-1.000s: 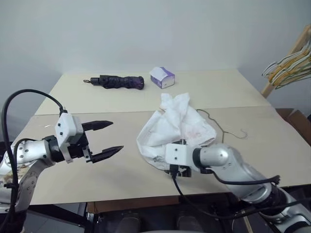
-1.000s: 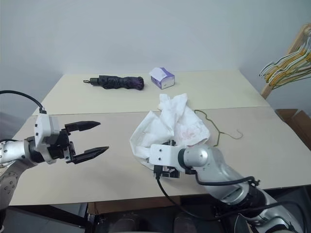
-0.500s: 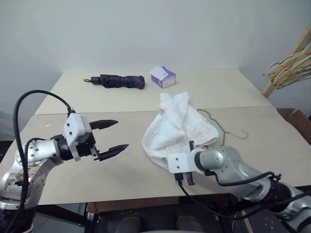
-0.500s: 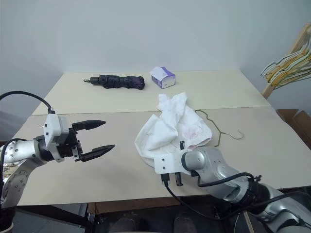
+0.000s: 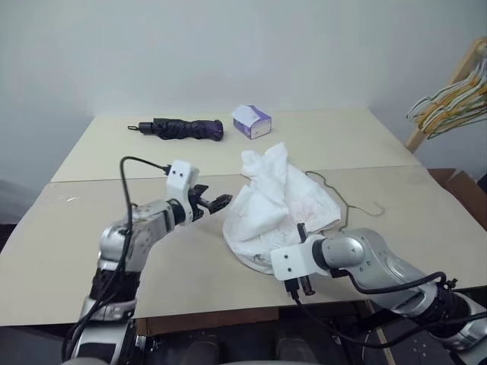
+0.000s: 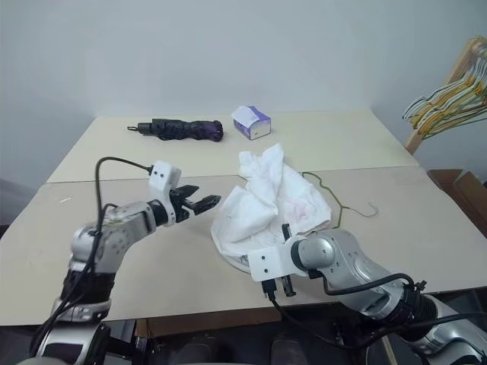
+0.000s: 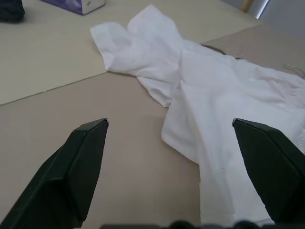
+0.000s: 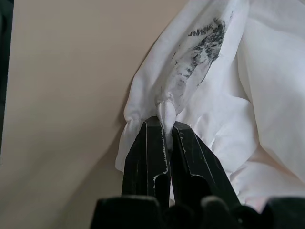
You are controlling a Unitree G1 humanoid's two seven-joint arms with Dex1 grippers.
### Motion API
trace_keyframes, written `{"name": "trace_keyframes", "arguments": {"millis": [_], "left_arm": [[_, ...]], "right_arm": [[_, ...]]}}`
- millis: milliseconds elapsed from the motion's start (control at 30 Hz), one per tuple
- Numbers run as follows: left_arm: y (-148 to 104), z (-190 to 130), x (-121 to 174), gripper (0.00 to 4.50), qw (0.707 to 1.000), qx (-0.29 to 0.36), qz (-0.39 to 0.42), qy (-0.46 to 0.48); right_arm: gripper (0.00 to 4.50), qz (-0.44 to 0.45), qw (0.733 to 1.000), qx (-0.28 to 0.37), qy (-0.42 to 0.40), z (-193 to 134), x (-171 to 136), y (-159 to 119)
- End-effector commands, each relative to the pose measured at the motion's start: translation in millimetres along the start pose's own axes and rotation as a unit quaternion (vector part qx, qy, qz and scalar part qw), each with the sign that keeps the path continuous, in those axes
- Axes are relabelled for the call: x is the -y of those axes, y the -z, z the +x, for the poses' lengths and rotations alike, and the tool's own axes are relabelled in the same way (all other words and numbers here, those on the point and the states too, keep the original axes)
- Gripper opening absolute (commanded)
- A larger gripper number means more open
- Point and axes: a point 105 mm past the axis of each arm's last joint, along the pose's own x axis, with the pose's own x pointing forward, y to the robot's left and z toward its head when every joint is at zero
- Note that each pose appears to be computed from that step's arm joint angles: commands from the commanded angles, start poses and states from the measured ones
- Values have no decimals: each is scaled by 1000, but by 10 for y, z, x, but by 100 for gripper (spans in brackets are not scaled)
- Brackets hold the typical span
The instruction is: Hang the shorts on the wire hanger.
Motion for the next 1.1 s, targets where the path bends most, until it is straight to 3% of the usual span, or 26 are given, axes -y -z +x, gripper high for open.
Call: {"name": "trace_keyframes", "arguments": {"millis": [33,167,400,533,900,1100], "left_arm": [[-166,144,20,450,999,8,7,37],[-150,324,192,450,992,-32,-1,121],[28,660,308,450,989,-60,27,135],[-13,769,264,363,992,-51,28,112],[-69,688,214,2,991,-39,34,121],[-170,496,127,2,993,-3,51,110]], "right_arm": [[4,-12,1000,6,27,-67,113,-33],[4,-11,999,9,33,-56,138,-43],[4,-6,999,15,39,-47,139,-87],[0,-2,999,17,41,-52,129,-95],[0,7,999,24,47,-58,149,-115],[0,11,998,27,52,-54,170,-124]]}}
